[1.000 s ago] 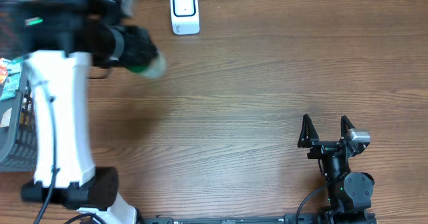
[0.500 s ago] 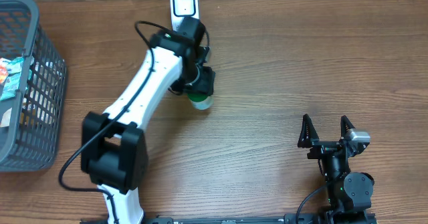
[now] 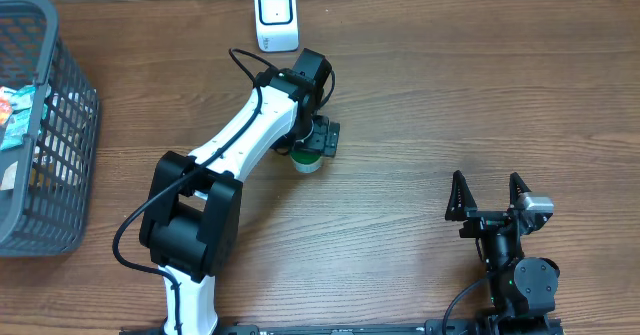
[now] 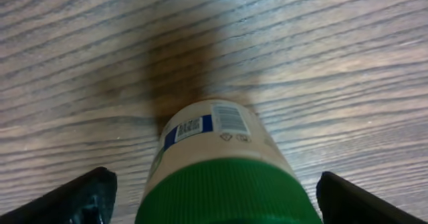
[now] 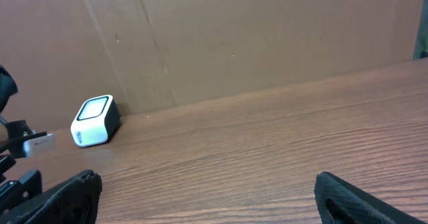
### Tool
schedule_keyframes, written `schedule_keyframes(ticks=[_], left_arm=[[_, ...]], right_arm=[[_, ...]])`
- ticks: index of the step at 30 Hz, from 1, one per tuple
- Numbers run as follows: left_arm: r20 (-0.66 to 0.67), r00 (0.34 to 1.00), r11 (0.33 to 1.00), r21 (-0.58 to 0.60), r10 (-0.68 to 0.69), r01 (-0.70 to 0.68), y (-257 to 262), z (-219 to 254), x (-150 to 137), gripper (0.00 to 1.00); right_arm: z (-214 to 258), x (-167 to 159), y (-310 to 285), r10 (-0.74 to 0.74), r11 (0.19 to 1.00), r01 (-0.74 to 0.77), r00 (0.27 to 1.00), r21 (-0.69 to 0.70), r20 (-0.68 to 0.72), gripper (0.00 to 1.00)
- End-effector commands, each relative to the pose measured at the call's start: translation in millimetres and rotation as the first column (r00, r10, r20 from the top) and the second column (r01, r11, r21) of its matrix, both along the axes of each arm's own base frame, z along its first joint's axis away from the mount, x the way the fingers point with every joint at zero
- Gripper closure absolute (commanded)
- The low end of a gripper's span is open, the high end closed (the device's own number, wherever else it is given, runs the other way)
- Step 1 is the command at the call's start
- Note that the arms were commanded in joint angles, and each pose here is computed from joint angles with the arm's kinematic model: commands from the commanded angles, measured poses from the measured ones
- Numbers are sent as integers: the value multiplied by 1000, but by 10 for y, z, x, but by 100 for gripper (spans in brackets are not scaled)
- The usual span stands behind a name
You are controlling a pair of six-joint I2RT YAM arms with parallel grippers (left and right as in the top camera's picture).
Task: Scan the item barcode
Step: 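Carry the jar to the table center and release it, then return the left gripper into the basket toward the brown-white bag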
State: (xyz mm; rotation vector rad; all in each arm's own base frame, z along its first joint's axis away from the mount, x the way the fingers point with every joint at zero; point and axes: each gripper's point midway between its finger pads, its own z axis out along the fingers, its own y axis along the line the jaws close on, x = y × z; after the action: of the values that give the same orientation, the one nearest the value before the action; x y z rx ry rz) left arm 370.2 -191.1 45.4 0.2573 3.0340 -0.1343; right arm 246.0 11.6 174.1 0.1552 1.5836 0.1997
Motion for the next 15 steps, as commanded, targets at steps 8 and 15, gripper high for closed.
schedule_keyframes(ticks=[8,15], left_arm=[[190,975,992,-76,114,-101,355,1630,450,1],[460,767,892,-168,448,-421,1844,3106,367,0]], right_arm=[[-25,2,-12,-5,1000,5,1000,-1,1,0],[-25,2,-12,-5,1000,5,1000,-1,1,0]])
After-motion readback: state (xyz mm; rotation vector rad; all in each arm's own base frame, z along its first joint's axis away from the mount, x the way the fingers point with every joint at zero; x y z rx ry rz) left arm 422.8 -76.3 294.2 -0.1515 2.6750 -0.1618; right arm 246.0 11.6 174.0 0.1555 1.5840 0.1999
